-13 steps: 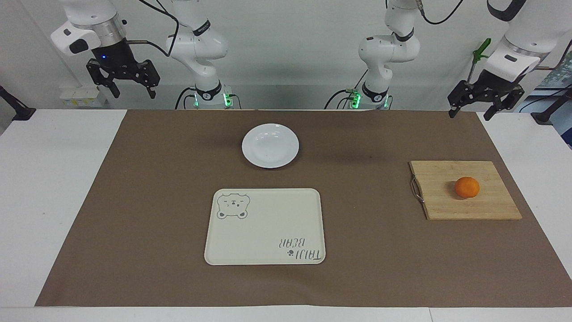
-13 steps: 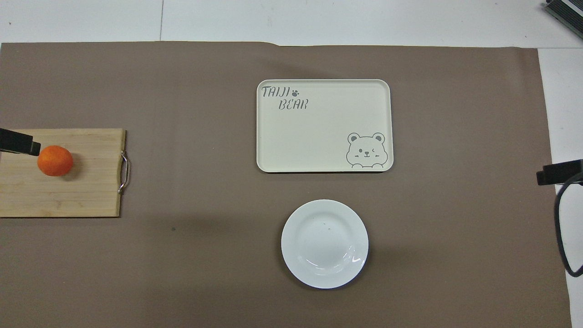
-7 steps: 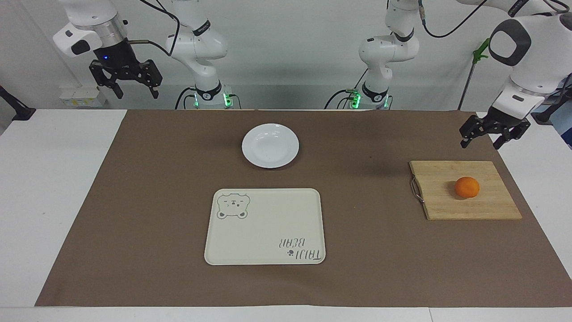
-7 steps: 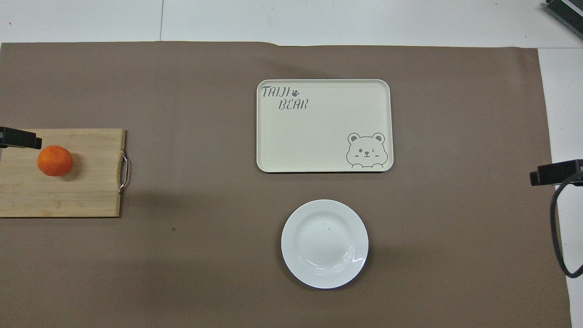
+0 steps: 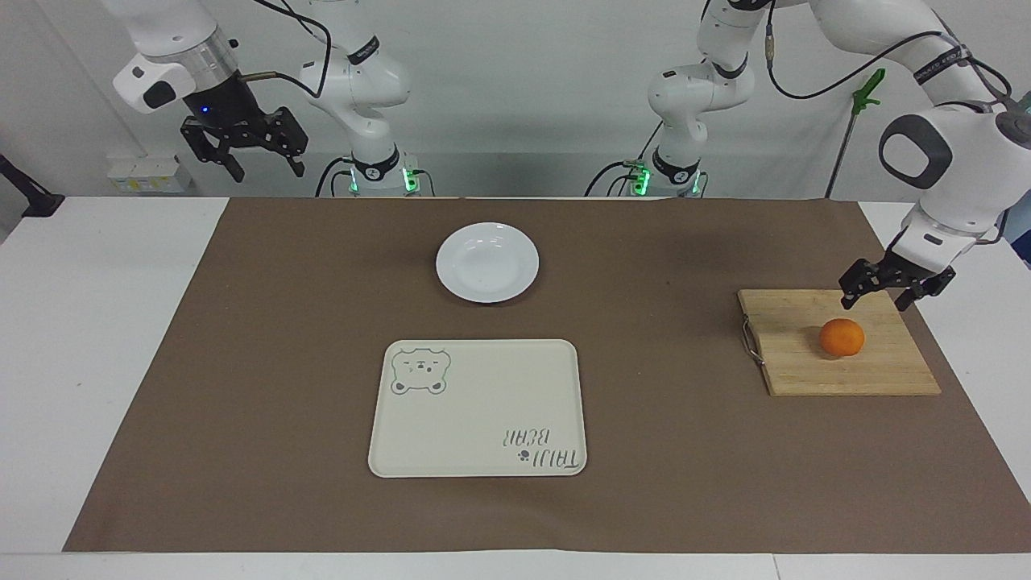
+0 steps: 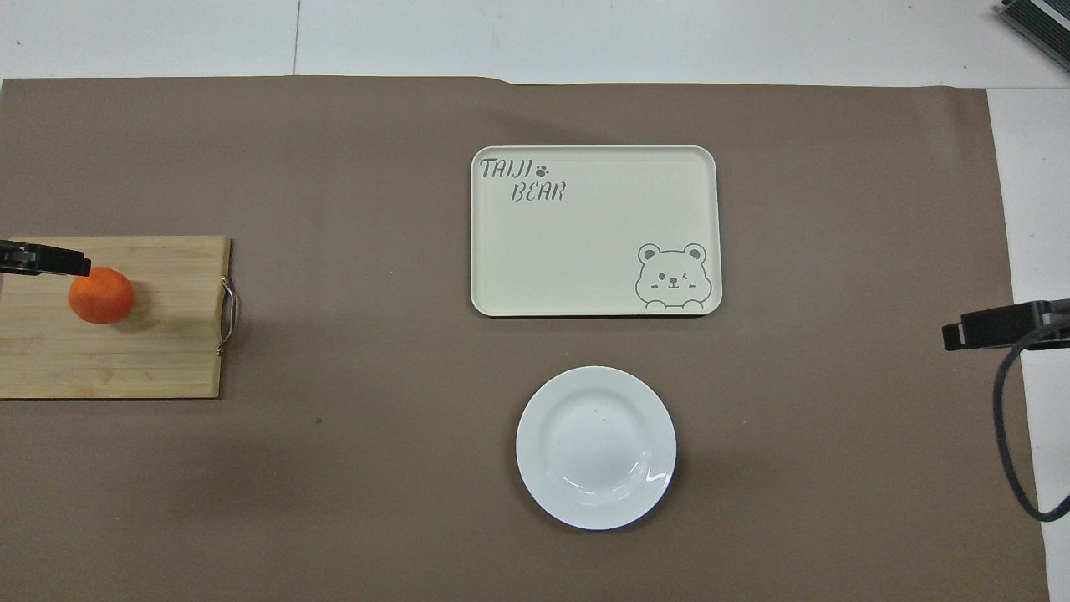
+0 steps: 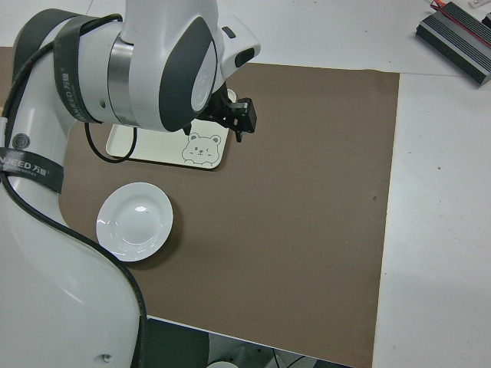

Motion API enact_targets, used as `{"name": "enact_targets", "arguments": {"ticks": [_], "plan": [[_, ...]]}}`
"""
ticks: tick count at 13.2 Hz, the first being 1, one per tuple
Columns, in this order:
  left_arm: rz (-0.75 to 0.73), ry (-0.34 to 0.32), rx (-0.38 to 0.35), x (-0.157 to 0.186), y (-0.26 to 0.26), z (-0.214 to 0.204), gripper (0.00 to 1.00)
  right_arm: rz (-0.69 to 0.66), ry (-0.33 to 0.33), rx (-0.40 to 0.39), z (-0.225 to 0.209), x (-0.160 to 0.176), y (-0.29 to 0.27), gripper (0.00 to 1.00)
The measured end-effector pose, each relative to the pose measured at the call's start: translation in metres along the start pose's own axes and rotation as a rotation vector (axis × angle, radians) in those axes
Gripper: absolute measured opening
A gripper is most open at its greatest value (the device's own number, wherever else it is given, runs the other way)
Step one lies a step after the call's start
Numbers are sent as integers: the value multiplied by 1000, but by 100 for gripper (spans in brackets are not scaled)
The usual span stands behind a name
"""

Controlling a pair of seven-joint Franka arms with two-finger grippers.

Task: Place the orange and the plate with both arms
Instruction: 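Reach the left gripper to the orange and close on it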

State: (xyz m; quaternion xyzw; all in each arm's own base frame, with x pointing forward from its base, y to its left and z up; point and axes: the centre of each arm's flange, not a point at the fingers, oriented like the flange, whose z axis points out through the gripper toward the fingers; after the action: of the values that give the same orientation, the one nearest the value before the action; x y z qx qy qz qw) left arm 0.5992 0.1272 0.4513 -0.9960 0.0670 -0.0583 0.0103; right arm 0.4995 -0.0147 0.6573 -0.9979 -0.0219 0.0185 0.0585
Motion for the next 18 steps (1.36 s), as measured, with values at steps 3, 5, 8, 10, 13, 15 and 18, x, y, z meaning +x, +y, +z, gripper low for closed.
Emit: {"name": "enact_targets", "arguments": {"ticks": [3,5,8,10,13,15,18], "plan": [[21,-21,-7,-9,7,44,100,-79,-11,37,6,-3,-2,100],[26,34,15,-13,7,59,100,-79,-13,86,10,-5,-3,100],[86,51,53,-19,-1,69,100,-71,-12,138,12,-5,-1,100],[127,67,98,-27,-6,82,100,-72,-12,151,13,-5,-3,100],[140,65,95,-39,0,107,100,-73,-17,170,16,-5,-5,100],[142,63,94,-41,1,113,100,-72,-20,177,18,-5,-5,100],[144,74,98,-40,1,112,96,-73,-20,184,18,-5,-6,100]]}}
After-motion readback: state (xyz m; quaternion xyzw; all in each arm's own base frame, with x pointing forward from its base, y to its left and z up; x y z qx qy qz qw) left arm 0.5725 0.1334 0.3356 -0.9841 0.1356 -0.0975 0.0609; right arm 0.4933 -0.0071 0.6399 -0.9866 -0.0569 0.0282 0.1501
